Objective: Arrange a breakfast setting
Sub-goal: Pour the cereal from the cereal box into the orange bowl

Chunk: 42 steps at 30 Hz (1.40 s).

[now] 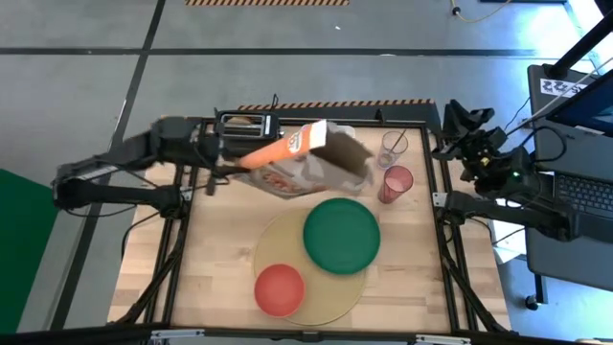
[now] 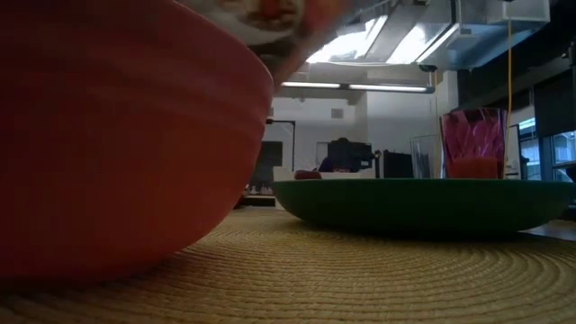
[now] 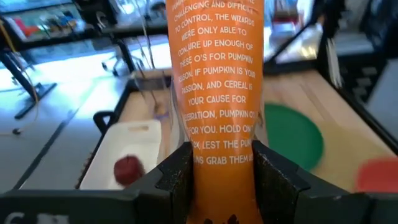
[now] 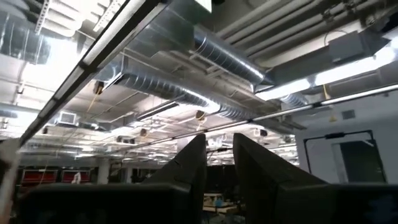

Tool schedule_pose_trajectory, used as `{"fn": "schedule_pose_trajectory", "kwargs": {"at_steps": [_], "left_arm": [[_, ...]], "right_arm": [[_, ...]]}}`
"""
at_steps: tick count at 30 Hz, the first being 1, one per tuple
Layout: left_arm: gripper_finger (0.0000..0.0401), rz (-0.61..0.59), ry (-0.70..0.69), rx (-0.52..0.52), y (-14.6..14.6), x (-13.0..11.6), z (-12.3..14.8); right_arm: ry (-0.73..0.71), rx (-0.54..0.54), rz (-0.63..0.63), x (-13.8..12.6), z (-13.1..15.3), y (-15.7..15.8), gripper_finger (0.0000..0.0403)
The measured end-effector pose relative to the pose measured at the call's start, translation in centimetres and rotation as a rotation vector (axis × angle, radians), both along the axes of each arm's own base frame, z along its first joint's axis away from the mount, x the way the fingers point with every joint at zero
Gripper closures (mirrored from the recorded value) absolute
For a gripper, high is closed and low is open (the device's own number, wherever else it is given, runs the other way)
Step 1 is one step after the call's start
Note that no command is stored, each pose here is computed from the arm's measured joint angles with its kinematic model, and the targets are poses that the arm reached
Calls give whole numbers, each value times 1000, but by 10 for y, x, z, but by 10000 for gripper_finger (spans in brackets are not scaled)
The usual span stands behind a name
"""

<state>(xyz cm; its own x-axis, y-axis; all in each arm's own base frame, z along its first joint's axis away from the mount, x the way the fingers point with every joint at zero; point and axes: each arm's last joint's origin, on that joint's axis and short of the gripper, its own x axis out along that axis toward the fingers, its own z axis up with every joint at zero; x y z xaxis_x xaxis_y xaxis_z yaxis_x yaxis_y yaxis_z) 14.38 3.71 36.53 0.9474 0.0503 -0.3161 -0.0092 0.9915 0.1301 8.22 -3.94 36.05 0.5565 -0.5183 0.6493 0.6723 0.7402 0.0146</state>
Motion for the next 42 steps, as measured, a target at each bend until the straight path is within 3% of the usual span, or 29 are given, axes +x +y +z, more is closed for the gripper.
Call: {"fn": "schedule_pose_trajectory", "kwargs": {"at_steps": [6,13,17,24,30,37,42], "left_arm": [[268,-151,78,36,-13,-34,44],[268,-260,161,15,-21,-49,66],[272,-326,327,26,-20,-47,57],[284,-474,542,158,-13,-27,38],[291,-553,584,267,-9,-16,32],[292,-572,602,296,-8,-17,32],[293,-562,553,323,-11,-23,49]], "right_arm": [[78,60,16,2,-8,-1,317],[146,137,51,8,-16,-3,317],[151,149,56,9,-17,-3,317],[167,158,55,11,-19,-4,317],[186,197,74,19,-23,-7,317],[239,280,104,34,-32,-13,317],[306,308,96,46,-40,-17,317]]}}
